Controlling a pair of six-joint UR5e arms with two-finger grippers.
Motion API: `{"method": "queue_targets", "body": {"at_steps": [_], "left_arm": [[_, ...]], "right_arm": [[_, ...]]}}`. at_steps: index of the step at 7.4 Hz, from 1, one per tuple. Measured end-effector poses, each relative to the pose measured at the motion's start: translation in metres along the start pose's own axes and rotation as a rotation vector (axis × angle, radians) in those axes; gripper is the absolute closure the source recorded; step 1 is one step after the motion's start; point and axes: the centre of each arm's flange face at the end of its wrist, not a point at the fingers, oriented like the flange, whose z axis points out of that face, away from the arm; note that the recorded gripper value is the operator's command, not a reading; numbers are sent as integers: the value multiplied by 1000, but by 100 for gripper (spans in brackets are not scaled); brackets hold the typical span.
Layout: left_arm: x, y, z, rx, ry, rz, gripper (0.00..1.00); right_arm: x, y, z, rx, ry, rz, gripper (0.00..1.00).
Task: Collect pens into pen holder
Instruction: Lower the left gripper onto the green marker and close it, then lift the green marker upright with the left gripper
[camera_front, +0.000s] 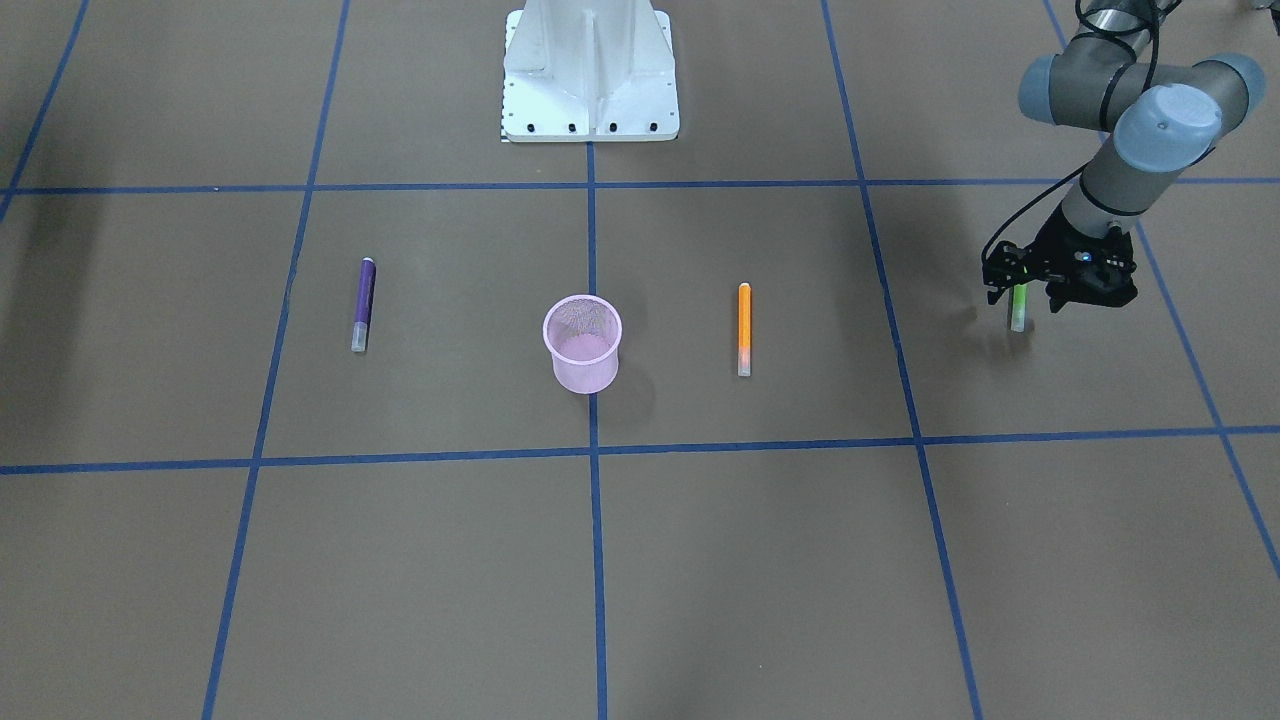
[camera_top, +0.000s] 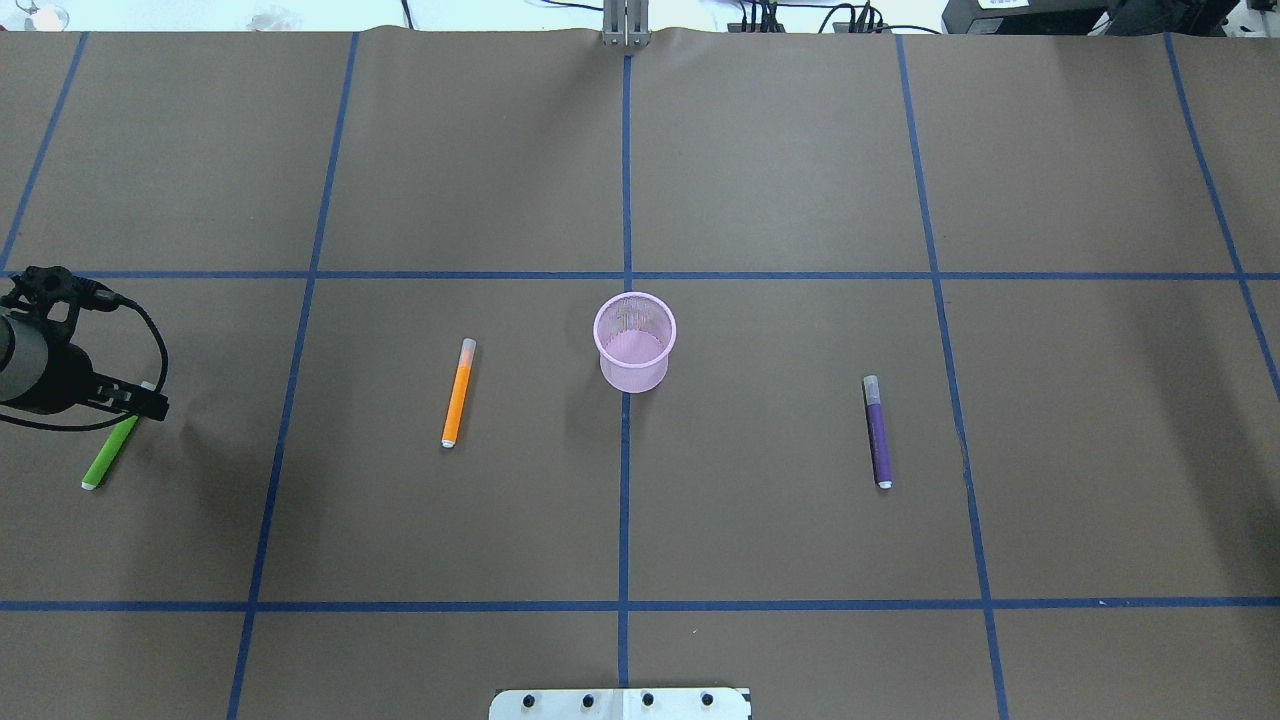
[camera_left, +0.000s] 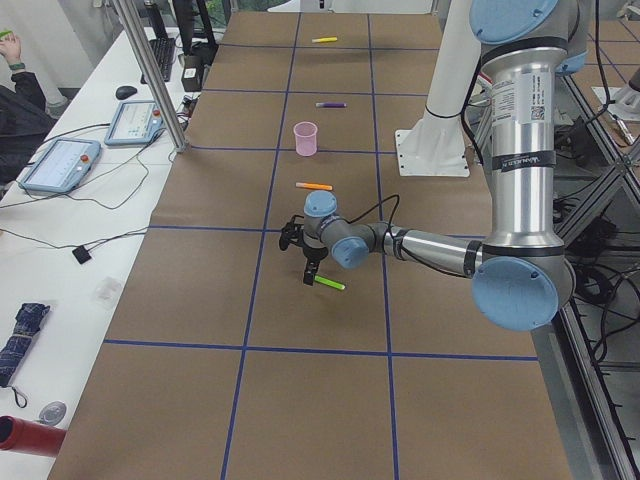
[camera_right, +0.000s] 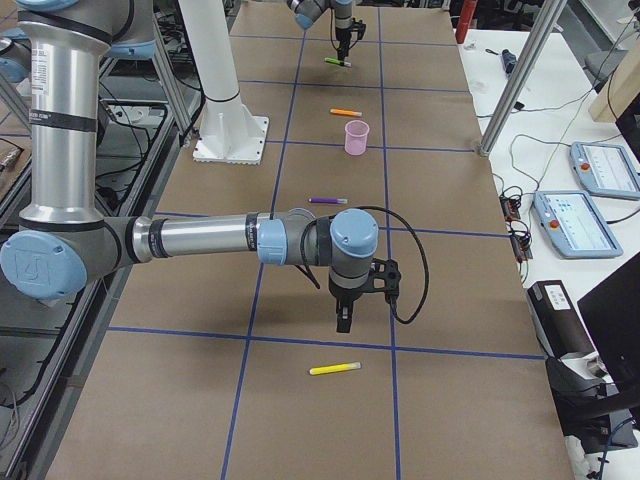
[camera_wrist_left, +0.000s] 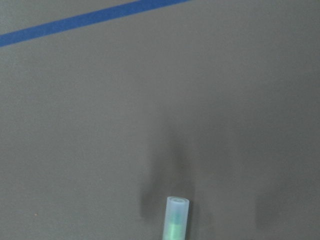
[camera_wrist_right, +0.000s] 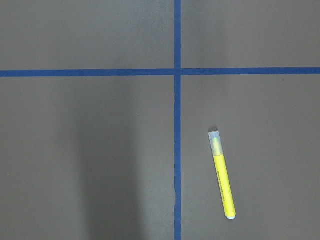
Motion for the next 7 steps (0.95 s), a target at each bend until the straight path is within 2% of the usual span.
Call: {"method": "queue_targets", "body": {"at_steps": [4, 7], "left_arm": [[-2, 0, 7, -10, -3, 8, 34], [-2, 0, 7, -12, 0, 9, 38]], "right_arm": [[-1, 0, -1, 1, 0, -1, 0], [-1, 0, -1, 1, 0, -1, 0]]}}
